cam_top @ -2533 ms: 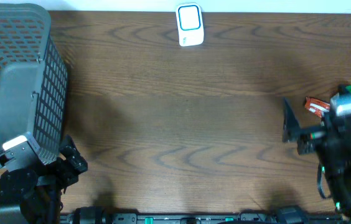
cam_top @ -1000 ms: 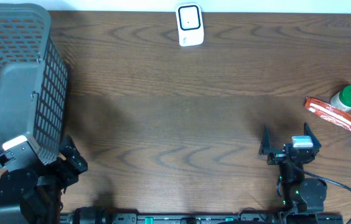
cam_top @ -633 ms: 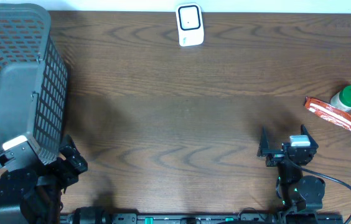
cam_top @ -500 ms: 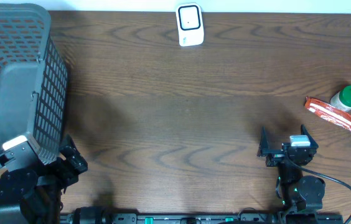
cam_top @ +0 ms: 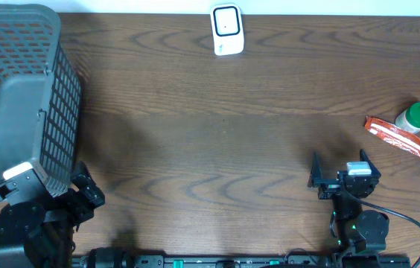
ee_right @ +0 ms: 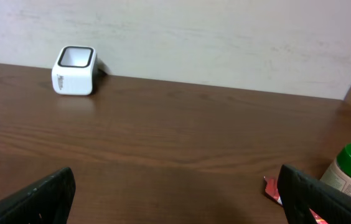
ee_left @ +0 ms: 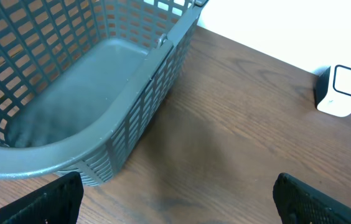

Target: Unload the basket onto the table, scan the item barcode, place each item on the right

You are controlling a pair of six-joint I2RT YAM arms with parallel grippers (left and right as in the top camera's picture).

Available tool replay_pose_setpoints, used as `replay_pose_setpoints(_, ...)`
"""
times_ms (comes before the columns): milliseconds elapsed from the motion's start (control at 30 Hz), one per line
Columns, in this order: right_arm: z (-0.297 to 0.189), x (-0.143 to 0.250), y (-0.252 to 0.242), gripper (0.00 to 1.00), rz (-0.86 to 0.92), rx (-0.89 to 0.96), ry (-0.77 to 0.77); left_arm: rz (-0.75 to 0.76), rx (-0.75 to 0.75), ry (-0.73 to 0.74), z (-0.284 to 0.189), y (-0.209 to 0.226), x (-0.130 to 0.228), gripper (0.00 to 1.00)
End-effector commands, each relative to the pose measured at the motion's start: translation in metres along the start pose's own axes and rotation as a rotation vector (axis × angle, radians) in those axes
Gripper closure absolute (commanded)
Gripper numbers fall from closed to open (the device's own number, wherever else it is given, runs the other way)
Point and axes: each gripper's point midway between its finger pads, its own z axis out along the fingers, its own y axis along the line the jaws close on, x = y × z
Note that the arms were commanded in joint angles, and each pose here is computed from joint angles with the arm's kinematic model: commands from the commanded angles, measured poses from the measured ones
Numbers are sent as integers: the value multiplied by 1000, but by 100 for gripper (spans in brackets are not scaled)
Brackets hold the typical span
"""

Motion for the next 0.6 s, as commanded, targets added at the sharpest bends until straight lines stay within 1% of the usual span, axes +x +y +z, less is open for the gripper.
replay_pose_setpoints(0,0,1,-3,1,17,12,1,4,-16,-10,0,3,-2,2)
replay_pose_setpoints(100,0,1,-3,1,17,12,0,-29,8,-32,5,-3,-5,2)
replay_pose_setpoints(233,0,1,-3,1,17,12,1,-110,49,-123,23,-11,-17,2)
replay_pose_setpoints(300,0,1,-3,1,17,12,1,-127,80,-175,34,-16,-18,2)
replay_pose_setpoints(400,0,1,-3,1,17,12,1,-135,136,-253,50,-24,-12,2)
replay_pose_setpoints(567,0,1,-3,1,17,12,1,-156,195,-363,79,-28,9,2)
